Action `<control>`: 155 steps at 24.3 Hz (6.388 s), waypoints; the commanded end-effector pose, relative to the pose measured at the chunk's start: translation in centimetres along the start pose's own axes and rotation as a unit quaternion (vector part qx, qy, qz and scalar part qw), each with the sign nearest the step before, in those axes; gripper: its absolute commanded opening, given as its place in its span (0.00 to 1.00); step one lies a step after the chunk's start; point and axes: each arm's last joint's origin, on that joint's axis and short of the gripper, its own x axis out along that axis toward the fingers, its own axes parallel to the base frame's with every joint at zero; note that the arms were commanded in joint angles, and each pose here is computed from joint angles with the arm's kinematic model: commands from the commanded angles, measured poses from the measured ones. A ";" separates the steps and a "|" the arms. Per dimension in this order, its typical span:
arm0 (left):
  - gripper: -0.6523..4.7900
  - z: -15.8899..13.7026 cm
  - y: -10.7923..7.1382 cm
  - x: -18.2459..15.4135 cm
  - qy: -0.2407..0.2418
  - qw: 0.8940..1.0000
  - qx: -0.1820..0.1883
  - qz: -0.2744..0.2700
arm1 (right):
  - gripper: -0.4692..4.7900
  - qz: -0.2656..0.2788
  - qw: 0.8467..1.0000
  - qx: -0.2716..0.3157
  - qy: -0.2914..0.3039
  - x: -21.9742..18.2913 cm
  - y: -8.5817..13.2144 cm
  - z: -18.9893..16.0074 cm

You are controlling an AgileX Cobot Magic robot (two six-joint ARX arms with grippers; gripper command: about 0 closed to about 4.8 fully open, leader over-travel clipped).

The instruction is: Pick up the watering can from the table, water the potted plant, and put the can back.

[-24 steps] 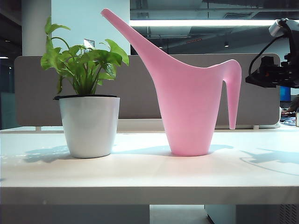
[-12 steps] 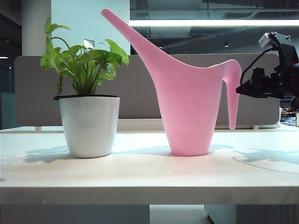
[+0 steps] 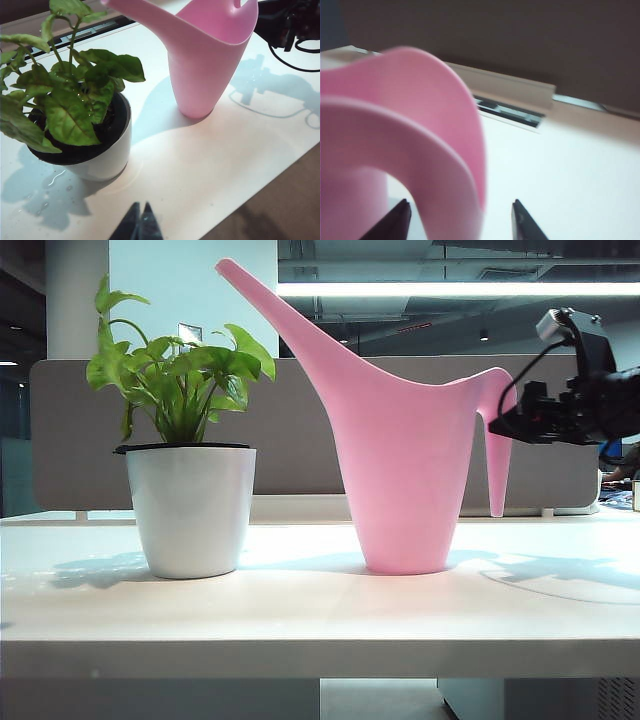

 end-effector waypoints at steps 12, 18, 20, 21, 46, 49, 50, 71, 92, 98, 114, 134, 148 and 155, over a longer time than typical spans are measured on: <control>0.13 0.1 0.0 -0.1 -0.007 1.000 0.001 0.000 | 0.60 0.010 1.000 0.000 0.002 2.3 0.8 -1.0; 0.13 0.1 0.0 -0.1 -0.007 1.000 0.001 0.000 | 0.60 0.008 1.000 -0.009 -0.015 2.4 0.8 -0.6; 0.13 0.1 0.0 -0.1 -0.007 1.000 0.001 0.000 | 0.60 0.008 1.000 -0.008 -0.019 2.7 0.6 -0.1; 0.13 0.1 0.0 -0.1 -0.007 1.000 0.001 0.000 | 0.60 0.008 1.000 -0.009 -0.022 2.8 0.5 0.1; 0.13 0.1 0.0 -0.1 -0.006 1.000 0.001 0.000 | 0.08 -0.030 0.998 -0.009 -0.046 3.0 0.1 2.2; 0.13 0.1 0.0 -0.1 -0.006 1.000 0.000 0.000 | 0.08 -0.066 0.996 -0.017 -0.066 2.4 0.0 4.1; 0.13 0.1 0.0 -0.1 -0.006 1.000 0.001 0.000 | 0.08 -0.073 0.995 -0.019 -0.071 2.2 0.1 4.7; 0.13 0.1 0.0 -0.1 -0.006 1.000 0.001 0.000 | 0.08 -0.137 0.979 -0.151 -0.018 1.4 1.4 17.6; 0.13 0.1 0.0 -0.1 -0.007 1.000 0.001 0.000 | 0.08 -0.204 0.918 -0.338 -0.034 -0.6 5.2 23.8; 0.13 0.1 0.0 -0.1 -0.007 1.000 0.001 0.000 | 0.08 -0.216 0.896 -0.385 -0.036 -1.2 5.3 24.6; 0.13 0.1 0.0 -0.1 -0.006 1.000 0.001 0.000 | 0.08 -0.250 0.865 -0.430 -0.067 -2.3 5.3 28.3; 0.13 0.1 0.0 -0.1 -0.006 1.000 0.001 0.000 | 0.08 -0.222 0.831 -0.507 -0.061 -1.6 7.6 28.3; 0.13 0.1 0.0 -0.1 -0.006 1.000 0.001 0.000 | 0.08 -0.223 0.833 -0.504 -0.051 -1.5 7.6 28.1; 0.13 0.1 0.0 -0.1 -0.006 1.000 0.001 0.000 | 0.08 -0.197 0.920 -0.337 0.024 -0.6 6.8 24.1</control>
